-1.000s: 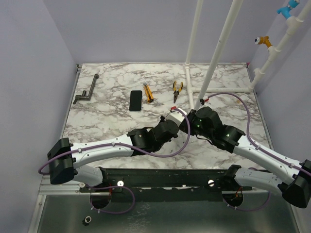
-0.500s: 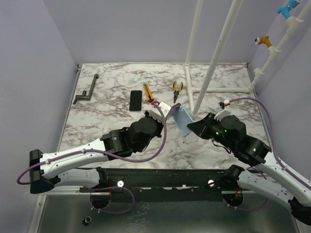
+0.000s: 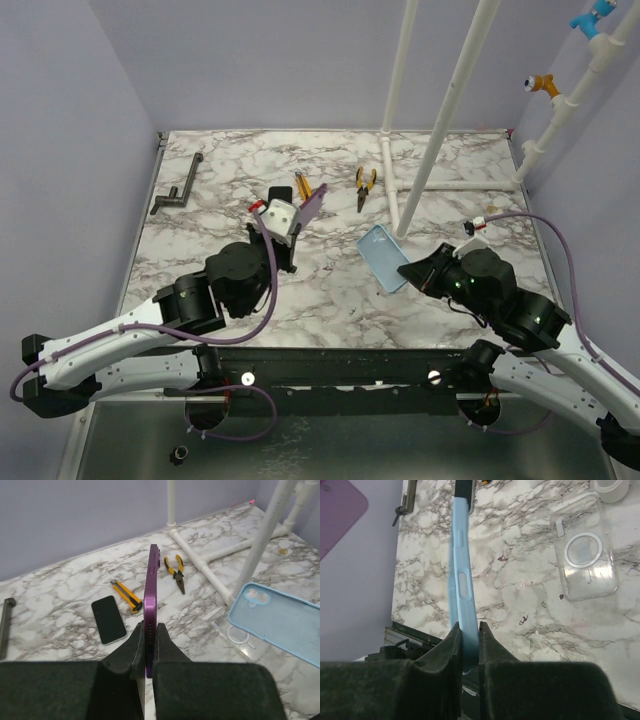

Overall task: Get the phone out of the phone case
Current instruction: Remove the phone case from the phone, then place the phone case at the center of the board.

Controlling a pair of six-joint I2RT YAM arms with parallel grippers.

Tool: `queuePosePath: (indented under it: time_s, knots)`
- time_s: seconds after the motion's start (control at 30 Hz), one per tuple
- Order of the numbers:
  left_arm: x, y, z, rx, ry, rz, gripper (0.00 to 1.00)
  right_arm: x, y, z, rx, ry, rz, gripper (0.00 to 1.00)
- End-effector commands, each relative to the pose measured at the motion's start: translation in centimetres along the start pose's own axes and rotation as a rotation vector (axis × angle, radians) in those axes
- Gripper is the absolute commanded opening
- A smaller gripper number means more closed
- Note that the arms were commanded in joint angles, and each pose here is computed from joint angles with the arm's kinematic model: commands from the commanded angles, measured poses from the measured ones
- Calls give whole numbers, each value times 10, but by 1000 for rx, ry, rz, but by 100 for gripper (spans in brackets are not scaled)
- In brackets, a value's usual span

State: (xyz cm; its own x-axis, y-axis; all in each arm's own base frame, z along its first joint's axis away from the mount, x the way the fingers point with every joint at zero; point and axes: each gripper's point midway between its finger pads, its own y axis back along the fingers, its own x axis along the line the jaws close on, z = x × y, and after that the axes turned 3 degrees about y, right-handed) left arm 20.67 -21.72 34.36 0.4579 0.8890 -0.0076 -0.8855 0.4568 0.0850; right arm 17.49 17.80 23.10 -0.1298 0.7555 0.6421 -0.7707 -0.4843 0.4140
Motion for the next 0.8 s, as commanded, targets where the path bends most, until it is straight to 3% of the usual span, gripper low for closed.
queuePosePath:
  time_s: [0.0, 0.13, 0.33, 0.47, 0.77]
  knots:
    - [32, 12, 13, -57, -2, 114, 0, -3, -4, -4, -10, -31, 5, 0]
    - [37, 13, 9, -61, 4, 141, 0, 4, -25, -25, 62, -90, 38, 0]
    - [35, 9, -2, -57, 13, 148, 0, -9, -64, -61, 121, -324, -8, 0]
    - [34, 10, -8, -58, 55, 141, 0, -10, -82, -72, 130, -404, -1, 0]
    - [37, 8, -29, -35, 75, 172, 0, -46, -108, -95, 117, -558, -168, 0]
